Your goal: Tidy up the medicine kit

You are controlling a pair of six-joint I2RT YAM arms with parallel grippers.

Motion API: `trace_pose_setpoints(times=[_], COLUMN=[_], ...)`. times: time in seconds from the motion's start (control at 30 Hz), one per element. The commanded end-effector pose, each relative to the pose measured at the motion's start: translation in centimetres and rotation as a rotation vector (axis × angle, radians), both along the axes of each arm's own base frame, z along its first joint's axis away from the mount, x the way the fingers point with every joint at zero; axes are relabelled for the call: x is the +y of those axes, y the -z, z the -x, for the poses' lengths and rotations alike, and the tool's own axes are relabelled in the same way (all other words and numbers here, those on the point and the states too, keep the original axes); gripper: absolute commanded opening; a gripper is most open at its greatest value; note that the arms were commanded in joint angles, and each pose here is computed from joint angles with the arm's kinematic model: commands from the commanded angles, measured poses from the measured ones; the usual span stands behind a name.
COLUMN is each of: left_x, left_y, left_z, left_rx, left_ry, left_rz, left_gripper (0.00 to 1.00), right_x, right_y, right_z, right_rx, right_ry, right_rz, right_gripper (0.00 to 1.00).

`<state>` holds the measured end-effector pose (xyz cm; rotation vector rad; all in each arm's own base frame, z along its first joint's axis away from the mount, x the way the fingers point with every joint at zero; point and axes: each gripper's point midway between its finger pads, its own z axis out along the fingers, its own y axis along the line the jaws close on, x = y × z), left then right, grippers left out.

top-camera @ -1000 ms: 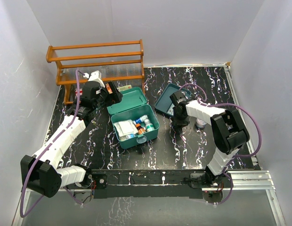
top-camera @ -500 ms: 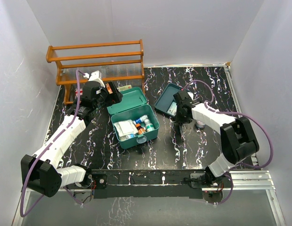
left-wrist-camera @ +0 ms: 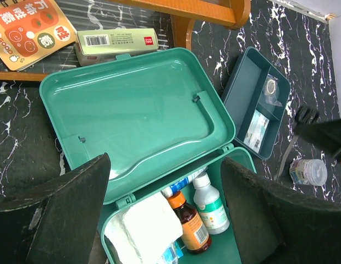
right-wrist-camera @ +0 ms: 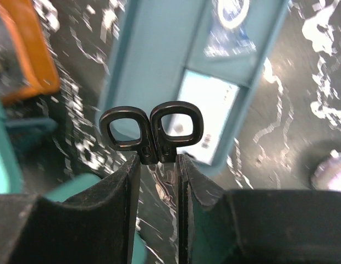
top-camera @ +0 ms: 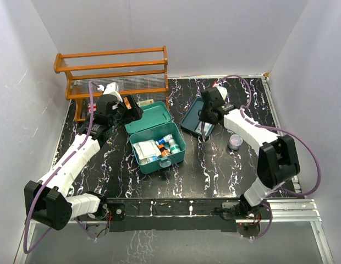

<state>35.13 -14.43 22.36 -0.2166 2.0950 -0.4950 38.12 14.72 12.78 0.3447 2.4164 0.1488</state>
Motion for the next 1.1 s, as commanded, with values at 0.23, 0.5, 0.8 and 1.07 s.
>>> trace_pose_setpoints(times=[0.23, 0.5, 0.8, 1.07], left_x=[0.8, 1.1, 1.0, 1.1], left_y=[-2.7, -3.0, -3.0, -2.9], left_z=[-0.4, -0.2, -0.3, -0.3], left_rx=[-0.061, -0.07, -0.067, -0.059], left_ry=[-0.022, -0.037, -0.032, -0.033], left_rz=[-0.016, -0.016, -0.017, -0.031], left_gripper=[0.8, 0.8, 0.8, 0.8], right_x=[3.3, 3.2, 2.1, 1.8], right_y=[-2.8, 0.0, 1.3, 1.2], right_z=[-8.9, -10.3, -12.3, -12.9], right_rx=[-0.111, -0.069, -0.079, -0.068], right_ry=[0.274, 0.357, 0.383, 0.358], right_rz=[-0.225, -0.206, -0.17, -0.144], right_gripper=[0.16, 0.15, 0.15, 0.21])
